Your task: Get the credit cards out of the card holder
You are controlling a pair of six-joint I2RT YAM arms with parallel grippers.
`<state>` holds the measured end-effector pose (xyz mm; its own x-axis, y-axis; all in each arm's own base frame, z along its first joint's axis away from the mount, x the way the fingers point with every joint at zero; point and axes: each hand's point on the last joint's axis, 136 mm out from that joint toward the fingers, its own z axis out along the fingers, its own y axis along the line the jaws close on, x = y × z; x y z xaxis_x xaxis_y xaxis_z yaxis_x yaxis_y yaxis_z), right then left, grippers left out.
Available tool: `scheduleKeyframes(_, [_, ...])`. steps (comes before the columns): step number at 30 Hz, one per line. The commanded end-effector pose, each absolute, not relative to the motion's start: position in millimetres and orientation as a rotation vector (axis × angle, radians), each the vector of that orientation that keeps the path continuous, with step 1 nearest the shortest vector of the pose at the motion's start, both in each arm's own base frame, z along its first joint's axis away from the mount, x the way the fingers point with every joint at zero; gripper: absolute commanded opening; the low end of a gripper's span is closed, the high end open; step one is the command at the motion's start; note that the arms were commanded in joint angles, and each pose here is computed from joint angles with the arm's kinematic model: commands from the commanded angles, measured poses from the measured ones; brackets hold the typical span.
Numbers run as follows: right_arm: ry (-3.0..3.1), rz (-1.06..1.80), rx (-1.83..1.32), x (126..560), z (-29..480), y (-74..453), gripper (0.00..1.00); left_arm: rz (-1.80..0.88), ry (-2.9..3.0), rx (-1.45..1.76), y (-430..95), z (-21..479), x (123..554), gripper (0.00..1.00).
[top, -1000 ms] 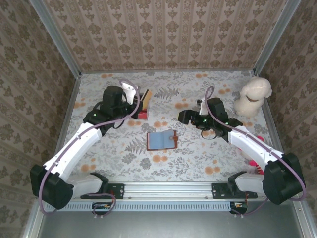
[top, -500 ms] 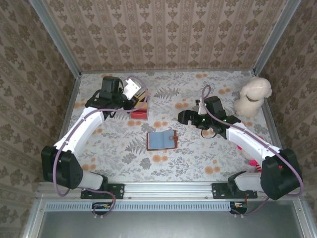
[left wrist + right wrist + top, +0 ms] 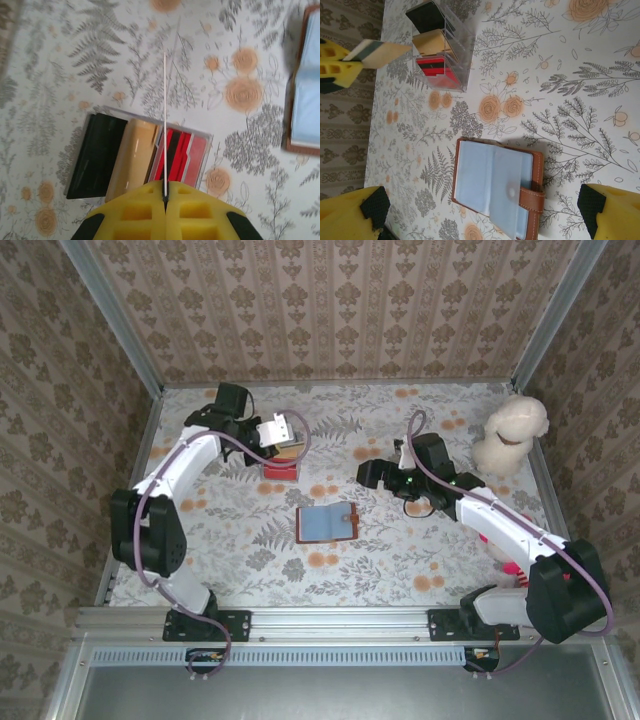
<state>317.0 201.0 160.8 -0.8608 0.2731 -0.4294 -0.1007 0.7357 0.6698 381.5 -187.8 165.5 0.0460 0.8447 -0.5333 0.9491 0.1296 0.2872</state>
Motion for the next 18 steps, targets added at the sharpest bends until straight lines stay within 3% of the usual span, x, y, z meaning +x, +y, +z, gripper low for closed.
scheduleKeyframes(1, [2.395, 0.977, 0.155, 317, 170, 201, 1.0, -0.183, 1.742, 1.863, -177, 165, 390, 0.0])
scheduleKeyframes(9, [2.395, 0.993, 0.117, 316, 173, 213, 1.0, -0.044, 1.782, 2.023, -161, 121, 413, 0.0])
scheduleKeyframes(18, [2.408, 1.009, 0.101, 318, 172, 223, 1.0, 0.01, 1.739, 2.065, -167, 114, 425, 0.0])
